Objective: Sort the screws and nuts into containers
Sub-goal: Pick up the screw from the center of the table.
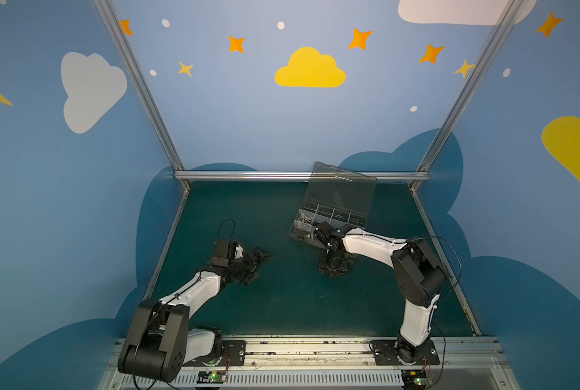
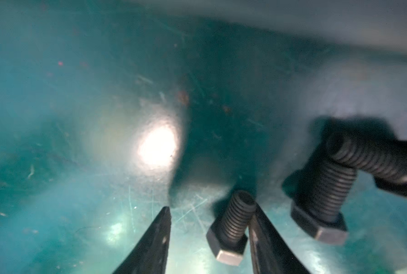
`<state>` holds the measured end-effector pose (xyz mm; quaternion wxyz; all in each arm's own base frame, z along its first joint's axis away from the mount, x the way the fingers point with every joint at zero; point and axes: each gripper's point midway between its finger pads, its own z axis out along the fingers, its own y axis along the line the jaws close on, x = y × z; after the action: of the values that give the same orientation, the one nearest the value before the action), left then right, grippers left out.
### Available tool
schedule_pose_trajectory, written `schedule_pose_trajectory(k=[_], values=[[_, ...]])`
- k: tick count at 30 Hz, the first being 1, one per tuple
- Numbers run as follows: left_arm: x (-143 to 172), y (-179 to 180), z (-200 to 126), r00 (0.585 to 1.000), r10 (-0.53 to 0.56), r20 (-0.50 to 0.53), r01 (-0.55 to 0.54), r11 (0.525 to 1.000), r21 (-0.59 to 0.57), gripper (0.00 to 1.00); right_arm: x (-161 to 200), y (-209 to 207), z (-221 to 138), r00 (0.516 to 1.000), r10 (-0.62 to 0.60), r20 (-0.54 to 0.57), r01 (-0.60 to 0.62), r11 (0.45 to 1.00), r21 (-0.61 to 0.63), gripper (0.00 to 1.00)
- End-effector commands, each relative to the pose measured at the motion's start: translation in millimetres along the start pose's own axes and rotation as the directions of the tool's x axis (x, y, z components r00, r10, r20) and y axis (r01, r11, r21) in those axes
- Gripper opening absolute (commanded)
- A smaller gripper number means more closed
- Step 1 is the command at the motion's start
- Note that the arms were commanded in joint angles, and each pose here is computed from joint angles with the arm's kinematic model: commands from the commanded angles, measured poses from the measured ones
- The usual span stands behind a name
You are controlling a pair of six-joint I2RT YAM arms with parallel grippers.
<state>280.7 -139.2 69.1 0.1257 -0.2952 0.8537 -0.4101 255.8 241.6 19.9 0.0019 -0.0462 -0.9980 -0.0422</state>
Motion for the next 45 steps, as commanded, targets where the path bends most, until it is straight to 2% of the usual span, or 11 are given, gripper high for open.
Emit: schedule_pose_trajectory(k=[1,16,23,25,26,28,31,37,45], values=[[-1.5,-3.8,-0.2,1.000,0.022,-0.004,-0.022,1.000,0.010,1.00,3.3,-4.9,2.7,1.000,-0.028,-0.011,0.029,0.998,0.053,0.47],[-0.7,-1.2,0.3,1.000,0.020,-0.006,-0.020,1.000,0.006,1.00,14.6,-10.4,8.5,0.997,-0.074,-0.029,0.076,0.991,0.111,0.43],[-0.7,-0.8,-0.7,1.000,0.020,-0.002,-0.020,1.000,0.005,1.00,12.9,-9.4,6.9,0.996,-0.083,-0.016,0.084,0.991,0.108,0.31],[0.1,-0.4,-0.6,1.000,0.020,-0.004,-0.020,1.000,0.005,1.00,12.1,-10.0,6.0,0.996,-0.090,-0.012,0.090,0.990,0.109,0.25],[-0.4,-0.2,-0.7,1.000,0.019,-0.003,-0.019,1.000,0.004,1.00,11.9,-10.0,6.2,0.996,-0.093,-0.012,0.094,0.990,0.108,0.20],[-0.1,0.0,-0.5,1.000,0.017,-0.004,-0.017,1.000,0.004,1.00,11.0,-4.5,6.6,0.993,-0.121,-0.007,0.121,0.989,0.080,0.00],[-0.3,-0.4,-0.9,1.000,0.018,-0.003,-0.018,1.000,0.005,1.00,8.5,1.8,2.8,0.985,-0.173,0.009,0.172,0.984,0.050,0.00],[-1.0,-2.7,-1.8,1.000,0.022,-0.001,-0.022,1.000,0.007,1.00,-3.0,4.6,-31.5,0.949,-0.291,0.122,0.286,0.957,0.055,0.00],[-1.0,-3.5,-2.2,1.000,0.020,-0.001,-0.020,1.000,0.008,1.00,-19.1,11.6,-106.0,0.879,-0.379,0.291,0.395,0.919,0.004,0.00]])
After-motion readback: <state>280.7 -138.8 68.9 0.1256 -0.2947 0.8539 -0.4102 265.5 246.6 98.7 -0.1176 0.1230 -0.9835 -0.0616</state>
